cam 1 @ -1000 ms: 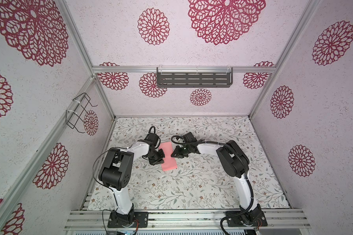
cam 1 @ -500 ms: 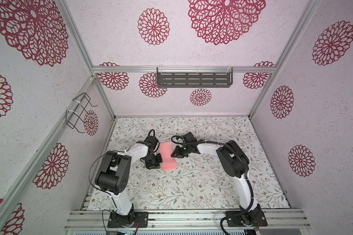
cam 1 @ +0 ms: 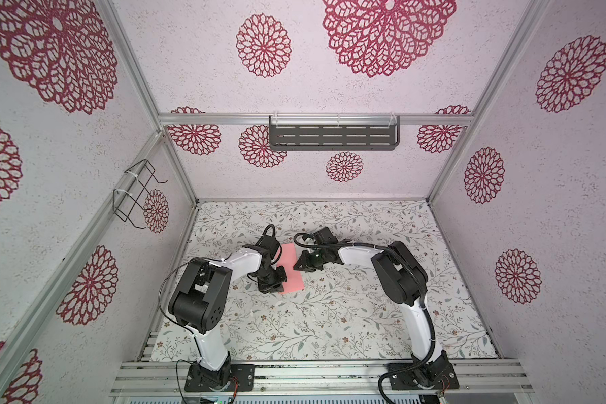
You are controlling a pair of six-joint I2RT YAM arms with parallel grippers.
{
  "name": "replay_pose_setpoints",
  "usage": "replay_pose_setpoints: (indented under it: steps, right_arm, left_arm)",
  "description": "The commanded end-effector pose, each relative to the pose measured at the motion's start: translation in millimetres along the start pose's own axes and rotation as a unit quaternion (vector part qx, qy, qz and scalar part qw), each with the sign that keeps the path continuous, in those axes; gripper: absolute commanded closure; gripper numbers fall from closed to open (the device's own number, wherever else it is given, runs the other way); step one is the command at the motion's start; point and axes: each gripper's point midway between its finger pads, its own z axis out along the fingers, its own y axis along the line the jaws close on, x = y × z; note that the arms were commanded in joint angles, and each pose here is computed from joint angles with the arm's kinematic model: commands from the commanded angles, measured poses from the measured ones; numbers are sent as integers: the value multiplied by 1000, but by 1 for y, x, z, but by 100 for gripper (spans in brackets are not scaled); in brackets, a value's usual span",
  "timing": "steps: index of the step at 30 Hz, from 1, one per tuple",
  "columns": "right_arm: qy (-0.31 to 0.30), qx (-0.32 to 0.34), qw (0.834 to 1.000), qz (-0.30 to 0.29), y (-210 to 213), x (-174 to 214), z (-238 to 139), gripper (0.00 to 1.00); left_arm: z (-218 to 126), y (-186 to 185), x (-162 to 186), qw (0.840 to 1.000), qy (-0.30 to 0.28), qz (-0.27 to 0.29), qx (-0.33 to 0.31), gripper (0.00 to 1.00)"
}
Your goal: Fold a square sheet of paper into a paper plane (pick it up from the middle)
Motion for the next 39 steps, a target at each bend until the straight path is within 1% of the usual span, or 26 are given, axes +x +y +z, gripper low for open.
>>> replay_pose_setpoints:
  steps: [1, 4, 6, 10, 13, 16, 18, 20, 24, 27, 31, 34, 39]
  right_arm:
    - [81, 174, 978, 87, -110, 68, 14, 85]
    - [81, 175, 977, 86, -110, 68, 14, 85]
    - [81, 177, 977, 86, -111, 68, 13, 85]
    - [79, 175, 978, 84, -109, 66, 13, 85]
    - [75, 170, 979, 80, -104, 61, 12, 85]
    - [63, 148, 985, 66, -89, 49, 10, 85]
    - [51, 129, 989, 55, -76, 39, 7, 84]
    - [34, 108, 993, 40, -59, 25, 2, 83]
    - [9, 63, 998, 21, -23, -2, -12, 79]
    - [-12, 27, 1000, 2, 10, -22, -29, 75]
    - [-46, 8, 999, -18, 38, -39, -56, 71]
    - [-81, 19, 996, -17, 38, -45, -77, 70]
    - [-162, 61, 985, 8, 17, -49, -119, 70]
  left_arm:
    - [2, 31, 9, 997, 13, 11, -76, 93]
    - [-1, 45, 15, 994, 23, 17, -110, 93]
    - [-6, 46, 17, 993, 23, 20, -114, 92]
    - [-29, 27, 3, 997, -13, 22, -66, 89]
    - [-40, 13, -13, 999, -46, -4, -15, 82]
    - [-35, 6, -23, 996, -61, -57, 33, 71]
    - [-30, 0, -26, 993, -64, -77, 57, 66]
    - [-26, -1, -28, 991, -65, -94, 66, 62]
    - [-16, 0, -27, 989, -53, -116, 73, 58]
    - [-9, -7, -25, 990, -40, -108, 85, 57]
    - [-5, -20, -27, 992, -33, -77, 94, 57]
    - [-3, -39, -30, 991, -27, -57, 118, 57]
    - [-1, -82, -31, 987, -18, -15, 158, 56]
